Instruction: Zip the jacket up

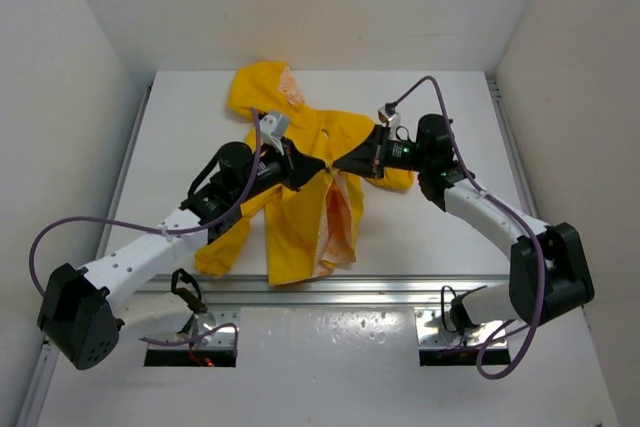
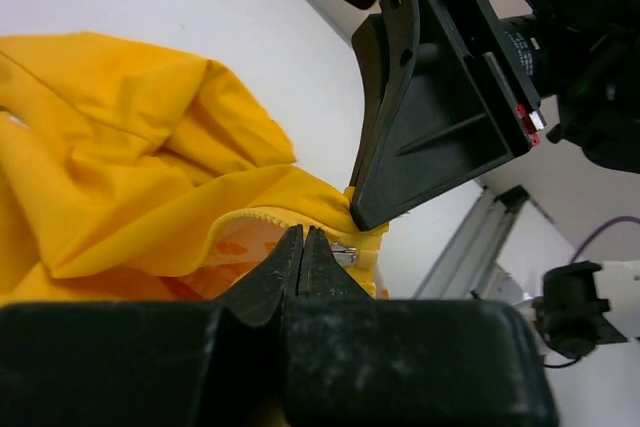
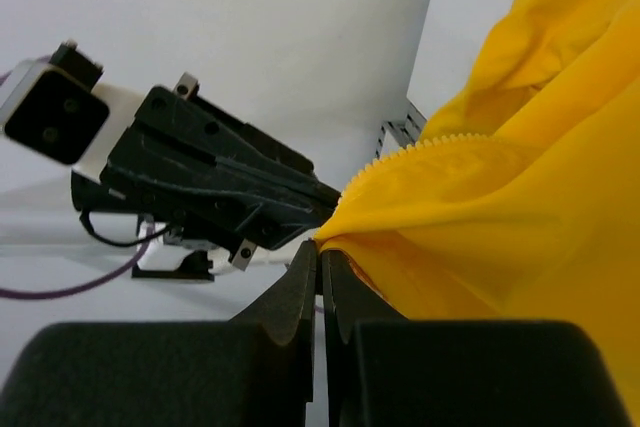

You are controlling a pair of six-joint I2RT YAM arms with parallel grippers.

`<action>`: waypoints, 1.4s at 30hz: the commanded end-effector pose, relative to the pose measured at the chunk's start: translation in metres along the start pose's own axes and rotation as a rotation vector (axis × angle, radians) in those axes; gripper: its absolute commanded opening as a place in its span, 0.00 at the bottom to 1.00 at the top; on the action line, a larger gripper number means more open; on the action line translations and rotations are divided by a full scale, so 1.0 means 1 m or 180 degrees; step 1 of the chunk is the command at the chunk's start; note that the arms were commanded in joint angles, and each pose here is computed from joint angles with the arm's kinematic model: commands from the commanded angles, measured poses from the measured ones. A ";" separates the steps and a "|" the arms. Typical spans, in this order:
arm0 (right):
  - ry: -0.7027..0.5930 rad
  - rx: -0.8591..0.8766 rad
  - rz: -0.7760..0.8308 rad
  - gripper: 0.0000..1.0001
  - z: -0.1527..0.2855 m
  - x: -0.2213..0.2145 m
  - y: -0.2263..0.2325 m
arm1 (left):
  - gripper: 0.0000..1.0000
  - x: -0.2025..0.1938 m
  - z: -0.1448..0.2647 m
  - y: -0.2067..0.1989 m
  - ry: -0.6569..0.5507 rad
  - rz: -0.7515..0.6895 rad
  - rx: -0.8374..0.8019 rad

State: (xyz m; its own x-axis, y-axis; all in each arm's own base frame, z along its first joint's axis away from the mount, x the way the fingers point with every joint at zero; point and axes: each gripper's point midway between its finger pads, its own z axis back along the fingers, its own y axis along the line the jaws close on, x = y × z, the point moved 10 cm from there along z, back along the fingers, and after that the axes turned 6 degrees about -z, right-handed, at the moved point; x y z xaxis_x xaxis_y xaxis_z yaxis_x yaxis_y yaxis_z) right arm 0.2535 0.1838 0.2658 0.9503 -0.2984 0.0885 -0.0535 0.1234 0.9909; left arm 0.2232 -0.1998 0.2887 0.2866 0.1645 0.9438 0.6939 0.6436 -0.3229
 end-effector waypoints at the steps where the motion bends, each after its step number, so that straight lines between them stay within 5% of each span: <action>1: 0.0468 0.0385 0.0515 0.00 0.026 -0.018 0.028 | 0.00 0.000 -0.004 0.022 -0.0250 0.0203 0.0261; 9: 0.0815 0.0294 0.0600 0.00 0.049 -0.029 0.020 | 0.00 -0.017 -0.018 0.030 -0.0242 0.0273 0.0351; 18: 0.0738 0.0193 0.0792 0.00 0.061 -0.028 0.016 | 0.00 -0.015 -0.026 0.038 -0.0313 0.0106 0.0609; 19: 0.0625 0.0160 0.0815 0.03 0.060 -0.024 0.016 | 0.00 -0.016 -0.026 0.038 -0.0290 0.0144 0.0617; 20: 0.0592 0.0205 0.0811 0.23 0.057 -0.024 0.021 | 0.00 -0.010 -0.025 0.035 -0.0347 0.0174 0.0596; 24: 0.0426 0.0337 0.0571 0.41 0.042 -0.020 0.031 | 0.00 -0.008 -0.022 0.035 -0.0333 0.0215 0.0657; 26: 0.0417 0.0447 0.0625 0.57 0.034 -0.023 0.040 | 0.00 -0.001 -0.023 0.035 -0.0368 0.0215 0.0727; 33: 0.0535 0.0534 0.0590 0.67 -0.006 -0.033 0.063 | 0.00 0.010 -0.024 0.032 -0.0427 0.0267 0.0736; 39: 0.0492 -0.0060 0.0228 0.66 -0.025 -0.036 0.026 | 0.00 0.027 -0.025 0.030 -0.0527 0.0321 0.0759; 42: 0.0153 -0.0536 0.0373 0.64 -0.026 -0.039 0.008 | 0.00 0.034 -0.022 0.028 -0.0553 0.0389 0.0731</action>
State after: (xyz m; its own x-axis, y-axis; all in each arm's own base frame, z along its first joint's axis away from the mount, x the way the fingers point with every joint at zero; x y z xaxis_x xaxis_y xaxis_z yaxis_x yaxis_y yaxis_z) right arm 0.2253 0.2220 0.2769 0.9806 -0.1388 0.1386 -0.1134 0.1755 0.9779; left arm 0.2676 -0.1977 0.2762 0.2920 0.2841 0.9133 0.4762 0.7849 -0.3964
